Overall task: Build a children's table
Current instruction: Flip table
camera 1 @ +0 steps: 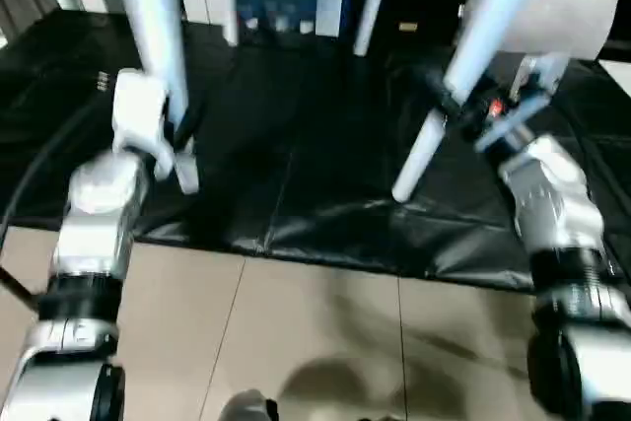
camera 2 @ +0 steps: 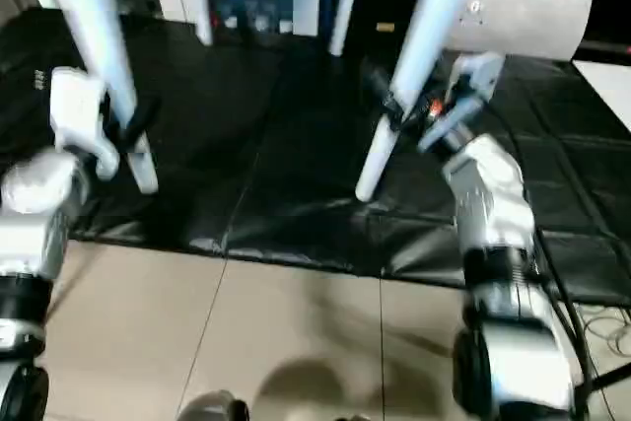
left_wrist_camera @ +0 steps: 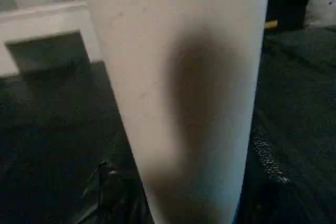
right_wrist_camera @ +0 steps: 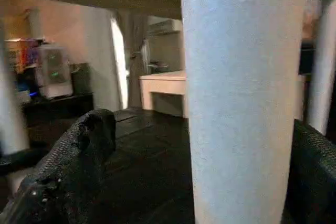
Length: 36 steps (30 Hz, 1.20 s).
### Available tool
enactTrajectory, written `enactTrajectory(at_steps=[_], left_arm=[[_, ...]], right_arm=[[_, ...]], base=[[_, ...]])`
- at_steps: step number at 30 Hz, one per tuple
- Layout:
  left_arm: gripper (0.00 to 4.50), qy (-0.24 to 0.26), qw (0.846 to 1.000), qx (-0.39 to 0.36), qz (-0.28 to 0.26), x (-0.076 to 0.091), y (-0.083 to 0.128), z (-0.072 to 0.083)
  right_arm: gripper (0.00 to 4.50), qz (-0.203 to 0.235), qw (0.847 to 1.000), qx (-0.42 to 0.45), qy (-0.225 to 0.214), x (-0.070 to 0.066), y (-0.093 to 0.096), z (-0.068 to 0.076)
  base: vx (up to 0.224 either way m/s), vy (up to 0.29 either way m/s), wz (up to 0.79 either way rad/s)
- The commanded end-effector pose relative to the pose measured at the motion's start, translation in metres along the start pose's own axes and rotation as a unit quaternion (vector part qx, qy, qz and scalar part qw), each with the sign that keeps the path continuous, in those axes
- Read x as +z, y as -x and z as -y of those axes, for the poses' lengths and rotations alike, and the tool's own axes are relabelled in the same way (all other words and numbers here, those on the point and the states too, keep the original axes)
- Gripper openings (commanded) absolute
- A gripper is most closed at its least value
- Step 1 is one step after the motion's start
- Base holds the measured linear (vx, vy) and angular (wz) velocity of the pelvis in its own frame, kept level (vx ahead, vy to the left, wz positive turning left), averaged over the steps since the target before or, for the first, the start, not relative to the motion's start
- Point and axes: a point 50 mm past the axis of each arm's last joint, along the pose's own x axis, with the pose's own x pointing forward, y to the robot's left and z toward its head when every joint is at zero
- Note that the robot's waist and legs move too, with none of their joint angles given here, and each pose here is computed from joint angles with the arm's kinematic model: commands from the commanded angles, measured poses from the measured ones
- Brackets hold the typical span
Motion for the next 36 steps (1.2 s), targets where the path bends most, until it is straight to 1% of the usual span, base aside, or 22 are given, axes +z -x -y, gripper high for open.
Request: enactTrajectory(at_steps=[1, 3, 6, 10, 11, 12, 13, 14, 15, 18, 19, 20, 22, 23, 25, 26, 27, 28, 30, 31, 34, 36], left_arm=[[1.59, -0.085, 0.995, -0.039, -0.023, -0.005, -0.005, 0.013], [1.59, -0.085, 0.996, -0.029, -0.025, -0.008, -0.006, 0.01], [1.59, -0.063, 0.998, -0.011, -0.028, -0.012, -0.01, 0.004], [1.59, -0.061, 0.998, -0.002, -0.032, -0.015, -0.012, 0.0], [1.94, -0.07, 0.997, -0.003, -0.04, -0.019, -0.013, -0.002], [1.94, -0.071, 0.997, -0.004, -0.042, -0.019, -0.012, -0.002], [2.15, -0.073, 0.996, -0.006, -0.046, -0.02, -0.012, -0.002], [2.15, -0.073, 0.996, -0.008, -0.047, -0.021, -0.012, -0.003], [2.3, -0.068, 0.996, -0.006, -0.056, -0.026, -0.007, -0.004], [2.57, -0.068, 0.995, 0.004, -0.067, -0.032, -0.001, -0.007], [2.68, -0.059, 0.996, 0.017, -0.072, -0.04, 0.006, -0.012], [2.68, -0.057, 0.996, 0.019, -0.072, -0.041, 0.007, -0.013], [2.95, -0.046, 0.996, 0.031, -0.069, -0.047, 0.014, -0.018], [2.99, -0.044, 0.996, 0.035, -0.066, -0.049, 0.017, -0.02], [3.19, -0.017, 0.998, 0.04, -0.04, -0.051, 0.025, -0.024], [3.19, 0.015, 0.999, 0.041, -0.013, -0.051, 0.033, -0.023], [3.32, 0.035, 0.999, 0.039, 0.002, -0.051, 0.038, -0.022], [3.4, 0.064, 0.997, 0.04, 0.021, -0.051, 0.048, -0.019], [3.44, 0.069, 0.996, 0.043, 0.024, -0.052, 0.051, -0.019], [3.44, 0.082, 0.994, 0.06, 0.028, -0.055, 0.063, -0.017], [3.44, 0.098, 0.993, 0.065, 0.033, -0.059, 0.074, -0.01], [3.44, 0.131, 0.989, 0.027, 0.065, -0.051, 0.087, 0.012]], right_arm=[[4.5, 0.02, 0.996, 0.084, 0.017, 0.014, -0.015, -0.026], [4.5, 0.015, 0.995, 0.094, 0.013, 0.014, -0.012, -0.032], [4.5, 0.008, 0.997, 0.082, 0.01, 0.01, -0.011, -0.034], [4.5, 0.0, 0.997, 0.075, 0.008, 0.006, -0.012, -0.037], [4.5, -0.015, 0.998, 0.056, 0.014, -0.001, -0.013, -0.036], [4.5, -0.018, 0.998, 0.051, 0.015, -0.003, -0.013, -0.035], [4.5, -0.023, 0.999, 0.043, 0.019, -0.006, -0.012, -0.033], [4.5, -0.026, 0.999, 0.033, 0.022, -0.008, -0.01, -0.031], [4.5, -0.027, 0.999, 0.0, 0.021, -0.012, -0.005, -0.023], [4.5, -0.027, 0.999, -0.03, 0.017, -0.016, 0.002, -0.014], [4.5, -0.029, 0.999, -0.035, 0.017, -0.015, 0.008, -0.011], [4.5, -0.03, 0.999, -0.033, 0.017, -0.015, 0.008, -0.012], [4.5, -0.031, 0.999, -0.019, 0.01, -0.013, 0.014, -0.016], [4.5, -0.031, 0.999, -0.016, 0.008, -0.013, 0.016, -0.018], [4.5, -0.035, 0.999, -0.016, -0.001, -0.016, 0.025, -0.022], [4.5, -0.038, 0.999, -0.024, -0.009, -0.02, 0.034, -0.025], [4.5, -0.039, 0.999, -0.024, -0.014, -0.021, 0.039, -0.028], [4.5, -0.042, 0.998, -0.025, -0.025, -0.025, 0.048, -0.034], [4.5, -0.044, 0.998, -0.026, -0.028, -0.026, 0.051, -0.035], [4.5, -0.051, 0.998, -0.03, -0.038, -0.03, 0.062, -0.042], [4.5, -0.064, 0.997, -0.035, -0.039, -0.033, 0.072, -0.046], [4.5, -0.075, 0.996, -0.033, -0.043, -0.032, 0.083, -0.049]], base=[[0.0, 0.0, 0.0], [0.0, 0.0, 0.0], [0.0, 0.0, 0.0], [0.0, 0.0, 0.0], [0.0, 0.0, 0.0], [0.0, 0.0, 0.0], [0.0, 0.0, 0.0], [0.0, 0.0, 0.0], [0.0, 0.0, 0.0], [0.0, 0.0, 0.0], [0.0, 0.0, 0.0], [0.0, 0.0, 0.0], [0.0, 0.0, 0.0], [0.0, 0.0, 0.0], [0.0, 0.0, 0.0], [0.0, 0.0, 0.0], [0.0, 0.0, 0.0], [0.0, 0.0, 0.0], [0.0, 0.0, 0.0], [0.0, 0.0, 0.0], [0.0, 0.0, 0.0], [0.0, 0.0, 0.0]])
